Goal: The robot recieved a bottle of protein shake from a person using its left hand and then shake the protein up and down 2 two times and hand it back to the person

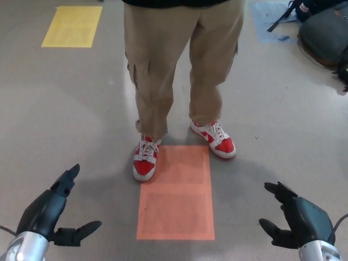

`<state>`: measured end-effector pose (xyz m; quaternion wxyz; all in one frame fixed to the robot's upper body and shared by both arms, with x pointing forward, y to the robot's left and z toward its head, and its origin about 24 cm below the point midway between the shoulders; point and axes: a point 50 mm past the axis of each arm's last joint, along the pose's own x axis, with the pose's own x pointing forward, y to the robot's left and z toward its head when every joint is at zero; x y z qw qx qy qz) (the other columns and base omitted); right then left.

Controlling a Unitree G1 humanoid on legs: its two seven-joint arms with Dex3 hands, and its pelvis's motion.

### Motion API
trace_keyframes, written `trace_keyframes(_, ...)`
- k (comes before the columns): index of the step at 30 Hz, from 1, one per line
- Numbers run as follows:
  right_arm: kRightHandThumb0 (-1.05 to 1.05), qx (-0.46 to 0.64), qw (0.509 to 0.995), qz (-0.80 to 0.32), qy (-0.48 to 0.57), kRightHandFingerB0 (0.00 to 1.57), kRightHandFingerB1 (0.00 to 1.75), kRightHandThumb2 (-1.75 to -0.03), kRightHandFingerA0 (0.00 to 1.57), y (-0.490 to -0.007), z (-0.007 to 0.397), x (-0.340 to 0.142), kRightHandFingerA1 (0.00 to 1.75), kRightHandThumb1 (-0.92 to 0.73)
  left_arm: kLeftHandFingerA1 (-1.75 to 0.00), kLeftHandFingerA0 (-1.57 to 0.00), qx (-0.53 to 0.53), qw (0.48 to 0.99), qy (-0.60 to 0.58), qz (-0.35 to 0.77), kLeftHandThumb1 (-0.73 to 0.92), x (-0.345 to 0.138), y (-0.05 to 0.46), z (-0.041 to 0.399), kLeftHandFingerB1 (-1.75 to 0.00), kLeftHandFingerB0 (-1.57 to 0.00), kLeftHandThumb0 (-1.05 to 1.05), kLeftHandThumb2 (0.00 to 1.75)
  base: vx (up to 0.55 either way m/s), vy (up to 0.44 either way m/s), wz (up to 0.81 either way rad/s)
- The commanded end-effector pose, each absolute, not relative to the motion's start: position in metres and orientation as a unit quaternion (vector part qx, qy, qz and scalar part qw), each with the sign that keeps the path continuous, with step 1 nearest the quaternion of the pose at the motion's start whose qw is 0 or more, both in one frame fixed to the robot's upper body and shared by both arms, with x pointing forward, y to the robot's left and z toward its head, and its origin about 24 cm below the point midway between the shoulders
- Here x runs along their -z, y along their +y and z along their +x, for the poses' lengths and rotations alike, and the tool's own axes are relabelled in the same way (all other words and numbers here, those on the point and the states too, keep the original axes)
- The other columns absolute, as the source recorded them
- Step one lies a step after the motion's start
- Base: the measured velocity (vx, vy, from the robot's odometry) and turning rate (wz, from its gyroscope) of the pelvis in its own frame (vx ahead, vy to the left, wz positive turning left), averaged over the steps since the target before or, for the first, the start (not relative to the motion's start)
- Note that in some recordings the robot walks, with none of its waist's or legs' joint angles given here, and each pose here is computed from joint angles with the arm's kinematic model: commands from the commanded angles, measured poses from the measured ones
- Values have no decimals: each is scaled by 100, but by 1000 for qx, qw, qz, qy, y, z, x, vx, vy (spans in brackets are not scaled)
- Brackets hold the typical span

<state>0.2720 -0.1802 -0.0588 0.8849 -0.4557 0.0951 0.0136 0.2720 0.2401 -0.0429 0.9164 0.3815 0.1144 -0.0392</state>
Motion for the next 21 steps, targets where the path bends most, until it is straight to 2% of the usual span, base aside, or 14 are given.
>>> trace_keyframes(1, -32, -2, 895, -438, 86, 23, 32, -63, 53, -181, 277, 54, 40, -71, -22, -13, 40, 920, 113, 373, 38, 38, 244, 276, 0, 0, -61, 71, 0, 0, 0)
trace_keyframes(2, -31, 0, 895, -439, 84, 22, 31, -61, 52, -181, 277, 54, 39, -70, -13, -3, 29, 927, 114, 355, 38, 38, 244, 277, 0, 0, -60, 72, 0, 0, 0)
trace_keyframes(4, -31, 0, 896, -436, 85, 21, 30, -61, 52, -181, 277, 54, 39, -70, -9, -1, 23, 931, 115, 346, 38, 36, 246, 279, 0, 0, -60, 72, 0, 0, 0)
trace_keyframes(5, -31, 1, 897, -435, 84, 21, 30, -61, 52, -181, 278, 53, 40, -70, -12, -3, 27, 929, 116, 350, 39, 34, 247, 281, 0, 0, -61, 73, 0, 0, 0)
trace_keyframes(6, -31, 1, 896, -436, 82, 21, 30, -61, 52, -181, 278, 53, 39, -70, -30, -11, 33, 926, 116, 359, 37, 34, 247, 281, -4, 0, -60, 73, 0, 0, 0)
trace_keyframes(13, -32, -12, 894, -441, 82, 21, 30, -61, 52, -174, 282, 51, 38, -72, -32, -13, 82, 873, 113, 467, 52, 35, 248, 280, -5, 0, -77, 85, 0, 0, 0)
trace_keyframes(17, -32, -16, 891, -448, 79, 21, 30, -61, 54, -175, 281, 52, 38, -71, -39, -14, 103, 842, 106, 519, 55, 37, 244, 281, -7, 0, -80, 89, 0, 0, 0)
trace_keyframes(21, -38, -24, 888, -452, 81, 18, 30, -65, 51, -176, 281, 52, 38, -73, -39, -12, 103, 831, 95, 538, 54, 39, 243, 278, -10, 0, -78, 89, 0, 0, 0)
